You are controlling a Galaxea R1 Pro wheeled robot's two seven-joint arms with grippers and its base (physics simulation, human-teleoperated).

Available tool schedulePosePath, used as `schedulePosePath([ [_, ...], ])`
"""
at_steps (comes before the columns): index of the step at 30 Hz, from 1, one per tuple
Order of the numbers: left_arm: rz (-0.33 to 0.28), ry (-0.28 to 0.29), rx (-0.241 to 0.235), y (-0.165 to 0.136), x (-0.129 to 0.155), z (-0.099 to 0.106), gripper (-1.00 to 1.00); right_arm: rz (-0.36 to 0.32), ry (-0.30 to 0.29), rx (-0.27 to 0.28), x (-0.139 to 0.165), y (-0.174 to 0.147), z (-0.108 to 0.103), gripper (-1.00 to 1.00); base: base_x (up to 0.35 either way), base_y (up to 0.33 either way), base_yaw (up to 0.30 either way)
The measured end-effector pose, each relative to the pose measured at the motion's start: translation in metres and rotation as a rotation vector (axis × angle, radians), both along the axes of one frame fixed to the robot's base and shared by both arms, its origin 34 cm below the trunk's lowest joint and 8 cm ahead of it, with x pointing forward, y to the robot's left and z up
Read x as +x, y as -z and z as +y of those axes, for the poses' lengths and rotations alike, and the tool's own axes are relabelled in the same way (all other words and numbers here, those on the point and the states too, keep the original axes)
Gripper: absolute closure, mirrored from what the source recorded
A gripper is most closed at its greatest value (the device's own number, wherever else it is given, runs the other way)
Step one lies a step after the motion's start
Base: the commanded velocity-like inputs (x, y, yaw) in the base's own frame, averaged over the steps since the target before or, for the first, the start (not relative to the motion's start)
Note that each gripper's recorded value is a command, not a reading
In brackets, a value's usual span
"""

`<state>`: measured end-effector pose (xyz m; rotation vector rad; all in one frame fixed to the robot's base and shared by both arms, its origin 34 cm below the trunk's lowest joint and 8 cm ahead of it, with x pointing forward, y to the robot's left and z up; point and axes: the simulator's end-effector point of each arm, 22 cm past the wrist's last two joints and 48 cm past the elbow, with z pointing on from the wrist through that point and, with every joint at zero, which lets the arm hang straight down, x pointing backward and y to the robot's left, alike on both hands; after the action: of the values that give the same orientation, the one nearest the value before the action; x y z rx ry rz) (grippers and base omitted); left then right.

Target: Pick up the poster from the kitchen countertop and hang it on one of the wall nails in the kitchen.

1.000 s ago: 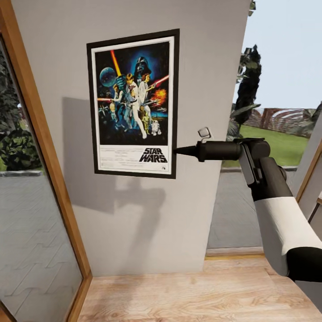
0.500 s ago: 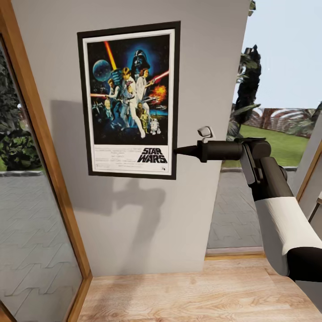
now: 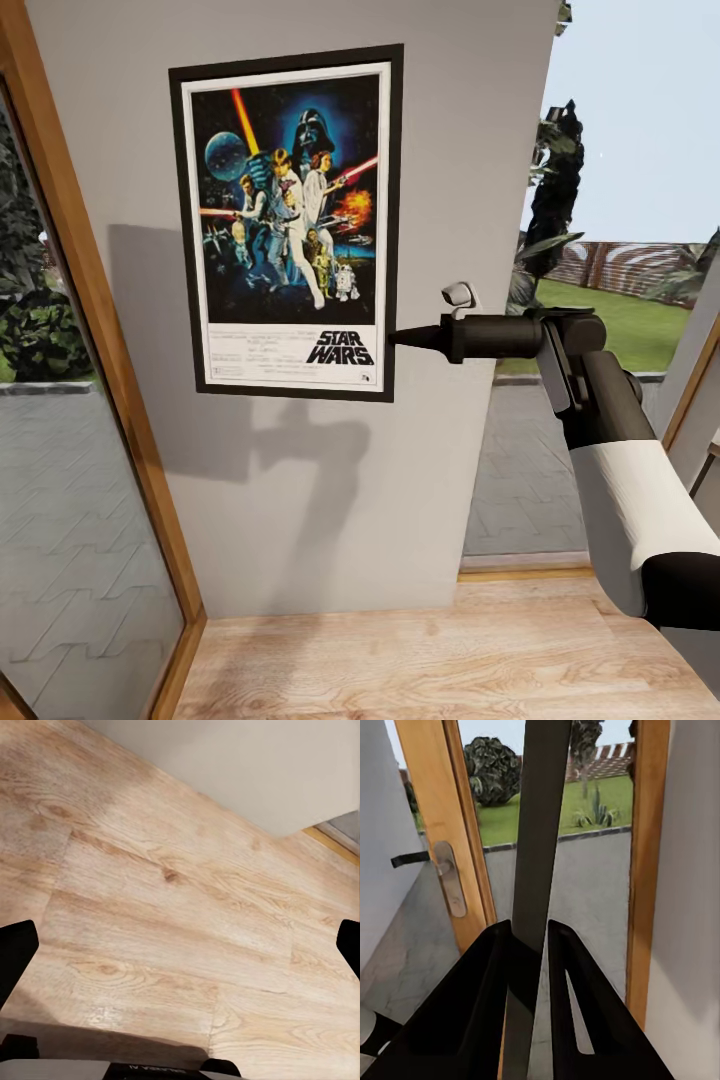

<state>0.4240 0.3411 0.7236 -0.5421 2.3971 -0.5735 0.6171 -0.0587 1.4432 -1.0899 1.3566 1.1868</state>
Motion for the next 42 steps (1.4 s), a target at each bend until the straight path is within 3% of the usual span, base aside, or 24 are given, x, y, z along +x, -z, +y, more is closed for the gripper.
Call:
schedulePosePath([
  [11,0.000,0.000,0.000,0.0000,0.0000,0.0000,-1.00,-0.062,-0.006,-0.004,-0.0068,-0.0065,0.0019,1.00,0.000,0.000,0.000],
  [25,0.000,0.000,0.000,0.0000,-0.0002,-0.0001,-1.00,-0.069,-0.006,-0.006,-0.0075,-0.0066,0.0019,1.00,0.015,0.000,0.000],
  [42,0.000,0.000,0.001,-0.0002,-0.0003,0.0001,-1.00,-0.072,-0.002,-0.007,-0.0072,-0.0068,0.0016,1.00,0.307,0.000,0.000],
])
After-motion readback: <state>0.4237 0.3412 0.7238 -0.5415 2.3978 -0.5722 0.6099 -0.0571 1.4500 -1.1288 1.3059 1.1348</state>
